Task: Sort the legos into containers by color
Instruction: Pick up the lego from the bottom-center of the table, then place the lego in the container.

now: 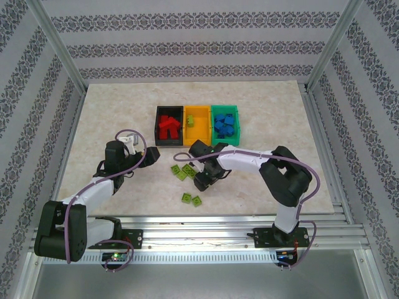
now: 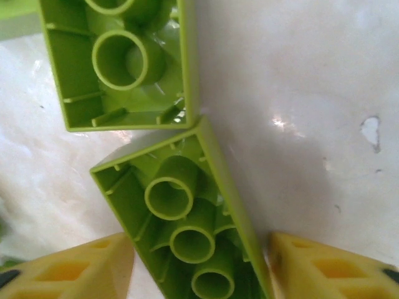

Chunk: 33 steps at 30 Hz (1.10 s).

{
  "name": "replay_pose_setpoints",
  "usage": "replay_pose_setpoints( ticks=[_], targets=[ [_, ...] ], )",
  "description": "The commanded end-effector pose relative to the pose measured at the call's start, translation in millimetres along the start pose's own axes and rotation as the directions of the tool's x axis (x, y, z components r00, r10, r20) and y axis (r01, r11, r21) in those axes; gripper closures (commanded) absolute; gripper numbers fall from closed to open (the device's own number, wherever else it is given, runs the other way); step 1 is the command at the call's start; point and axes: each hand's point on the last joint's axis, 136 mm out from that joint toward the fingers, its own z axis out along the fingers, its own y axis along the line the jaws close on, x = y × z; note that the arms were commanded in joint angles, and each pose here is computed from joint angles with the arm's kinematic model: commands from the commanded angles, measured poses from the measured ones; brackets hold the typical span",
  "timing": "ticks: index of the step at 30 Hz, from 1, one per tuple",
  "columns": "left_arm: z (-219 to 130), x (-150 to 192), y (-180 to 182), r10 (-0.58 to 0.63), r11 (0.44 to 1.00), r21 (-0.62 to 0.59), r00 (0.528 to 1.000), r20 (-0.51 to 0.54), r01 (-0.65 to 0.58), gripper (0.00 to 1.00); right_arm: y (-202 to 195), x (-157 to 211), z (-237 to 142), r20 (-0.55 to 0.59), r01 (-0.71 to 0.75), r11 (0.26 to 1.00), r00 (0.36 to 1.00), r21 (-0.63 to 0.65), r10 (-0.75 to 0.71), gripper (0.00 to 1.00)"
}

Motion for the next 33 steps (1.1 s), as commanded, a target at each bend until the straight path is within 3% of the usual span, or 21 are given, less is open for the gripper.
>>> replay_pose_setpoints(
  ticks=[1,4,12,19,26,33],
  targets=[
    [-2,-7,-2,0.013,1.000,0.020,0.999,0.035,-0.014,0.14,2,-4,0,0.003,0.013,1.000,1.000,0.009,-0.013,0.55],
    [-2,-8,-2,0.013,1.000,0.019,0.999,0.036,-0.013,0.14,5,-8,-7,0.027,0.015,1.000,1.000,-0.003,-0.015,0.64],
    [-2,-8,-1,0.007,1.000,0.018,0.999,0.035,-0.008,0.11,11,-37,-45,0.195,0.016,0.999,0.981,-0.038,-0.008,0.65],
    [0,-7,1,0.003,1.000,0.015,1.000,0.029,-0.003,0.11,-12,-94,-83,0.357,-0.134,0.976,0.915,-0.170,0.188,0.65],
    [1,-6,2,0.001,1.000,0.009,1.000,0.024,-0.001,0.11,-51,-145,-100,0.399,-0.257,0.937,0.853,-0.237,0.335,0.70],
    [1,-7,1,-0.001,1.000,0.015,1.000,0.027,0.001,0.11,-91,-181,-113,0.429,-0.319,0.933,0.829,-0.166,0.360,0.59]
  ],
)
